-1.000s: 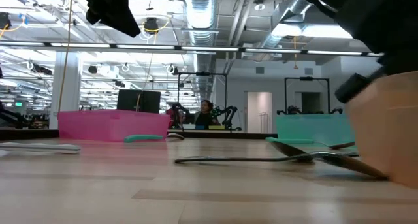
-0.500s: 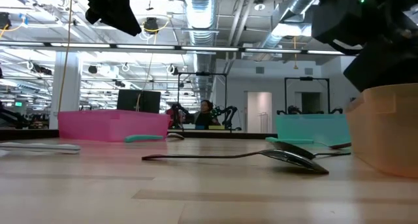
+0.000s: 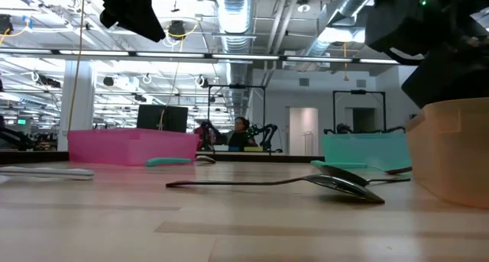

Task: Sort silverware by color (type)
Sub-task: Put the black spoon into the orange bin

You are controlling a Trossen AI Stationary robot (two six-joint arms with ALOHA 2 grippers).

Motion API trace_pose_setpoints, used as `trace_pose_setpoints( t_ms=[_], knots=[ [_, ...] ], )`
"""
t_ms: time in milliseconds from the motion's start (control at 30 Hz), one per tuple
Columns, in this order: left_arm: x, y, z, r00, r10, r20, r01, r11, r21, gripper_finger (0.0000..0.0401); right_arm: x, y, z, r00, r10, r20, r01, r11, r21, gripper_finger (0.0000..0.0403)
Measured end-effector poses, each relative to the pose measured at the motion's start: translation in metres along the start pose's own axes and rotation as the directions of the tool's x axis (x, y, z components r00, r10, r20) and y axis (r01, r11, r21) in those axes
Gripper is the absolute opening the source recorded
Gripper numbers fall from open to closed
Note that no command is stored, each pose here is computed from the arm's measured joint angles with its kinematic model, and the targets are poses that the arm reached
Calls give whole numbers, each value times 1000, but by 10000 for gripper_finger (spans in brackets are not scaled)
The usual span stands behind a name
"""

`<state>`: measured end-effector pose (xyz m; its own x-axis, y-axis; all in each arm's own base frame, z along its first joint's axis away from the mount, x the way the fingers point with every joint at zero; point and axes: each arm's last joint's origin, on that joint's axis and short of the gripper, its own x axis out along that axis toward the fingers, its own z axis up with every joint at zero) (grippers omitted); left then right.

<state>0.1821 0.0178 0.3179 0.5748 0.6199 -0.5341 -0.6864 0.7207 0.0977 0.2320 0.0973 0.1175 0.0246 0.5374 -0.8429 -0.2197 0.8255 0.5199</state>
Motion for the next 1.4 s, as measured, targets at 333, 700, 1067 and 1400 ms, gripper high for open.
trace_pose_setpoints(
  t_ms=[333, 700, 1067, 1400],
  knots=[
    [0, 0, 0, 1000, 0, 0, 0, 1000, 0, 114, 0, 0, 0, 1000, 9, 1, -9, 1000, 21, 62],
    [0, 0, 0, 1000, 0, 0, 0, 1000, 0, 114, 0, 2, -1, 996, 90, -19, -89, 993, 80, 82],
    [0, 0, 0, 1000, 0, 0, 0, 1000, 0, 114, -3, 6, 1, 991, 129, -39, -123, 982, 145, 164],
    [0, 0, 0, 1000, 0, 0, 0, 1000, 0, 114, -15, 15, 15, 991, 126, -50, -119, 983, 138, 173]
  ],
)
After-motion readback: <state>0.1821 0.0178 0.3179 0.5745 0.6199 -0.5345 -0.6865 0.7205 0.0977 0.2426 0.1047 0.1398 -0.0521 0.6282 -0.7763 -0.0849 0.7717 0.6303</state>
